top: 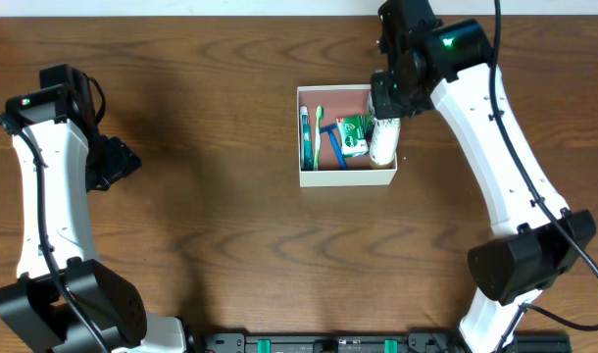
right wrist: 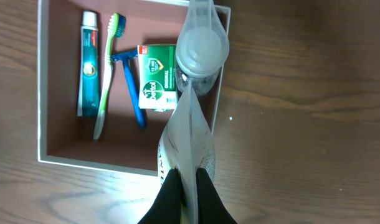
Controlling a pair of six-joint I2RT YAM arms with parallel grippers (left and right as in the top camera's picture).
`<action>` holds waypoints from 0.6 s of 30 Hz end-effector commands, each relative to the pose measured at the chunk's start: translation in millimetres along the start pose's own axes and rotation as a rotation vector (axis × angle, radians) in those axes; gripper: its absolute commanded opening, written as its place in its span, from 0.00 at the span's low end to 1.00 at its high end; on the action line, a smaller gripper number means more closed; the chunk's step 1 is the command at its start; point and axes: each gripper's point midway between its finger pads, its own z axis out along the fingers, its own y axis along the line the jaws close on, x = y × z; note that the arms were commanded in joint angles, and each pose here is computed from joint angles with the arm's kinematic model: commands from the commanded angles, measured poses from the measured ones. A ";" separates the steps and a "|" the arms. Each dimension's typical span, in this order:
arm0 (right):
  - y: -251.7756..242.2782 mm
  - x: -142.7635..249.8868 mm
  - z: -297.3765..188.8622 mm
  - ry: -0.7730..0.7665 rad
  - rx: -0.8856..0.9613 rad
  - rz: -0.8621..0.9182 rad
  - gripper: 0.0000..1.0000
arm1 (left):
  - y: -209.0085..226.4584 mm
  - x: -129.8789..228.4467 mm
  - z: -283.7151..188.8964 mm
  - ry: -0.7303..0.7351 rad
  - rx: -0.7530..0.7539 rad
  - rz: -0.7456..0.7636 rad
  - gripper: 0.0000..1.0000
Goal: Pack container
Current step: 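Lower the tube upright into the box's right side and release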
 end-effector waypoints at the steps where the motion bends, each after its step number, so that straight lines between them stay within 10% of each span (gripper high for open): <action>1: -2.3 4.1 0.4 -0.007 0.023 0.020 0.01 | 3.3 -0.8 1.9 0.003 -0.016 0.010 0.98; 18: -3.3 13.1 23.8 0.026 0.032 0.018 0.07 | 3.2 -0.7 2.0 0.004 -0.016 0.010 0.98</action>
